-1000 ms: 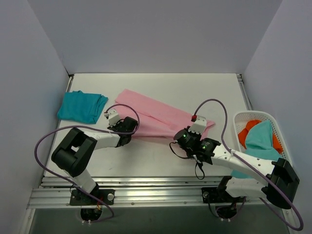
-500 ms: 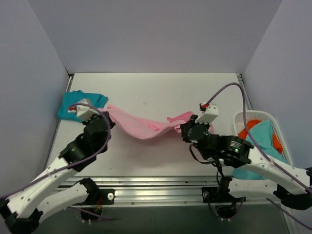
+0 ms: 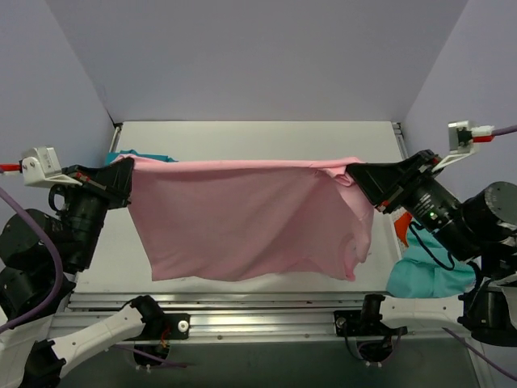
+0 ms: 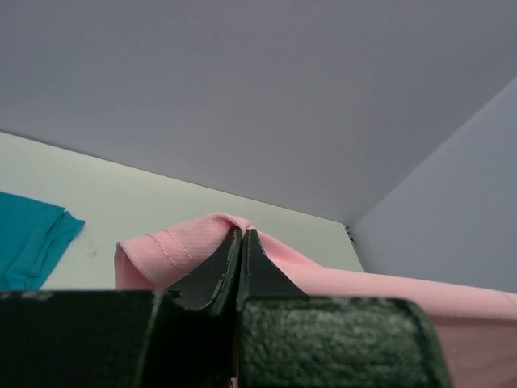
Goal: Fold and stack the t-shirts
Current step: Flatten out the tshirt
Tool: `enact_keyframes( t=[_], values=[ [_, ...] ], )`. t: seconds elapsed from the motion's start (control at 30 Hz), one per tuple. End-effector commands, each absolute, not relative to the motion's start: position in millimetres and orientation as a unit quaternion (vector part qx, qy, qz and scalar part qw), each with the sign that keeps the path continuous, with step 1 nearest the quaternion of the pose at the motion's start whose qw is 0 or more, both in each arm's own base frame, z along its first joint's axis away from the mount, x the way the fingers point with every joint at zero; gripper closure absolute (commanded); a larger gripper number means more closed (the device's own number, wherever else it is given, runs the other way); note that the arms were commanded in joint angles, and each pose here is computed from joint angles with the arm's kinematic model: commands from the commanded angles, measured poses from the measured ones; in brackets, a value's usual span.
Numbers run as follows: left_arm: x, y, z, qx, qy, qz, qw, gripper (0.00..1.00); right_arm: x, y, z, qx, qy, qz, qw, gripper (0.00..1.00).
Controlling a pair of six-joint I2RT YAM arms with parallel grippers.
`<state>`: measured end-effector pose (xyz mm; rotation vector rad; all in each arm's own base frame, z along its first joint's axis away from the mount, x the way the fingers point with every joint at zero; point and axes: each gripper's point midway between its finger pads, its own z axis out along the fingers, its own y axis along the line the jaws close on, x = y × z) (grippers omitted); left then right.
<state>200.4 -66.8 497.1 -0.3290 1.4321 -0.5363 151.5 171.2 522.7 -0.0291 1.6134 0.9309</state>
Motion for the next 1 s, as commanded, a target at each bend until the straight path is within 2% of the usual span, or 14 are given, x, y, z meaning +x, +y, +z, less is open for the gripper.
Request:
enact_keyframes(
  t=[0.0, 0.2, 0.23, 0.37, 0.5, 0.6, 0.7, 0.77, 0.8, 0.83, 0.87, 0.9, 0.93, 0.97],
  values=[
    [192.0, -73.2, 525.1, -0.09, 0.63, -0.25, 0.729, 0.98, 147.1, 168.8, 553.2, -0.037, 0.668, 0.411, 0.618, 1.0],
    [220.2, -76.6, 541.1, -0.115, 0.621, -0.196, 0.75, 0.98, 186.1, 154.4, 558.7, 0.048, 0.689, 0.3, 0.658, 1.0],
    [226.8, -81.0, 538.1, -0.114, 0.626, -0.186, 0.748, 0.98, 205.7, 145.5, 545.3, 0.101, 0.703, 0.217, 0.67, 1.0],
    [272.5, -103.4, 509.3, -0.118, 0.654, -0.135, 0.735, 0.98, 237.1, 151.7, 535.2, 0.126, 0.72, 0.097, 0.676, 1.0],
    [327.0, -102.8, 460.5, -0.139, 0.683, -0.158, 0.7, 0.98, 335.3, 156.1, 481.9, 0.131, 0.748, 0.094, 0.644, 1.0],
    [380.0, -94.2, 409.9, -0.146, 0.71, -0.156, 0.671, 0.98, 432.1, 149.4, 370.6, 0.135, 0.805, 0.108, 0.568, 1.0],
    [446.8, -94.3, 340.3, -0.142, 0.75, -0.143, 0.63, 0.98, 500.7, 151.3, 236.6, 0.14, 0.859, 0.078, 0.485, 1.0],
    [499.9, -88.8, 279.4, -0.139, 0.773, -0.122, 0.606, 0.98, 534.6, 154.3, 198.5, 0.146, 0.868, 0.066, 0.47, 1.0],
    [518.7, -90.7, 259.0, -0.135, 0.78, -0.125, 0.598, 0.98, 554.4, 148.0, 140.1, 0.157, 0.888, 0.04, 0.431, 1.0],
    [552.5, -86.8, 224.4, -0.137, 0.794, -0.125, 0.578, 0.98, 569.9, 146.8, 124.9, 0.162, 0.889, 0.037, 0.427, 1.0],
    [567.9, -92.7, 214.1, -0.135, 0.798, -0.15, 0.567, 0.98, 598.2, 149.7, 149.8, 0.17, 0.87, 0.054, 0.459, 1.0],
    [584.1, -92.8, 201.9, -0.139, 0.801, -0.161, 0.56, 0.98, 613.5, 139.5, 107.1, 0.18, 0.882, 0.034, 0.433, 1.0],
    [615.1, -88.2, 188.7, -0.144, 0.798, -0.168, 0.561, 0.94, 628.4, 139.2, 106.1, 0.182, 0.879, 0.037, 0.44, 0.92],
    [627.4, -92.7, 185.7, -0.143, 0.799, -0.185, 0.555, 0.38, 652.6, 132.5, 121.3, 0.191, 0.864, 0.033, 0.465, 0.11]
  ],
)
